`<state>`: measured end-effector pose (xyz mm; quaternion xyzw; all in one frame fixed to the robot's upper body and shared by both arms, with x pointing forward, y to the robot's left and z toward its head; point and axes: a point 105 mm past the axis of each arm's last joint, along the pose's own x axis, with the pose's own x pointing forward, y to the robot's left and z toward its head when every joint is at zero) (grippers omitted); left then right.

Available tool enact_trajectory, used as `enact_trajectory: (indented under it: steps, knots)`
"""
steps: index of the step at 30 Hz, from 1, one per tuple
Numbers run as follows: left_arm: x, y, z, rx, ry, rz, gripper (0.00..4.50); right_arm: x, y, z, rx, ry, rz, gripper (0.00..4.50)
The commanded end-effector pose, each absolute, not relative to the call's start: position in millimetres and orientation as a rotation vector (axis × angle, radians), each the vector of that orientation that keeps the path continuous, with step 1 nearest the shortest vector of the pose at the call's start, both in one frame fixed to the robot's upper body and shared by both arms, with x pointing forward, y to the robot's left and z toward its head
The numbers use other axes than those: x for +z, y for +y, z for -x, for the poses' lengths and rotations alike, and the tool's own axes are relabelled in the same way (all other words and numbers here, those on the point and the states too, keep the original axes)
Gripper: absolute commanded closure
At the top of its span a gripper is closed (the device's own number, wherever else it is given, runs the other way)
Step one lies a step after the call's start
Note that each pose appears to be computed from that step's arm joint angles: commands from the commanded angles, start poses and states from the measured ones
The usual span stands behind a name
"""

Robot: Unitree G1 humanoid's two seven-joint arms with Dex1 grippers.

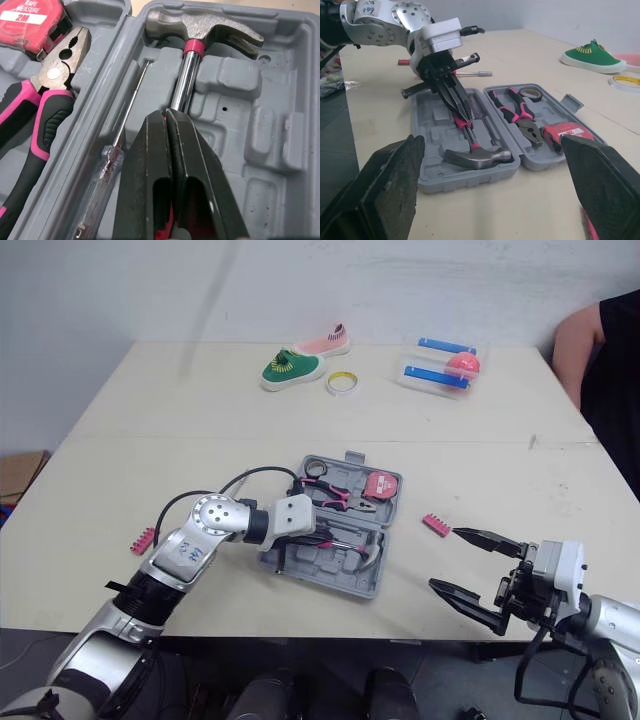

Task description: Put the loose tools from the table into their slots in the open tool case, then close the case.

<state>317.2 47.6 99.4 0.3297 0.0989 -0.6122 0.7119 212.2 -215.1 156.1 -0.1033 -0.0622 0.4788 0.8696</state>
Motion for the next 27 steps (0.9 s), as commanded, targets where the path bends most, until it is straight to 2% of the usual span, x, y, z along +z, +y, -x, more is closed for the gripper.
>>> enact_trajectory:
  steps: [1, 6, 9, 13, 16, 18, 20, 23, 27]
  knots:
    - [15, 82, -298, -1.346, 0.616, -0.793, 4.45, 164, -215, -212, 0.993, -0.176, 0.241, 0.0]
    - [-11, 91, -284, -1.353, 0.723, -0.81, 4.45, 163, -214, -213, 0.992, -0.176, 0.24, 0.0]
    - [-4, 80, -289, -1.314, 0.654, -0.701, 4.45, 163, -215, -215, 0.989, -0.182, 0.243, 0.0]
    - [48, 52, -304, -1.338, 0.332, -0.576, 4.45, 163, -218, -216, 0.979, -0.182, 0.248, 0.0]
    - [120, 51, -306, -1.379, -0.008, -0.453, 4.45, 160, -229, -217, 0.952, -0.171, 0.262, 0.0]
    - [152, 62, -302, -1.379, -0.136, -0.398, 4.45, 159, -237, -218, 0.931, -0.165, 0.273, 0.0]
    - [169, 73, -299, -1.363, -0.195, -0.362, 4.45, 158, -245, -218, 0.911, -0.162, 0.284, 0.0]
    - [198, 117, -303, -1.191, -0.279, -0.343, 3.6, 162, -265, -222, 0.849, -0.173, 0.341, 0.0]
    - [199, 179, -305, -0.958, -0.214, -0.321, 2.01, 168, -285, -226, 0.773, -0.191, 0.386, 0.0]
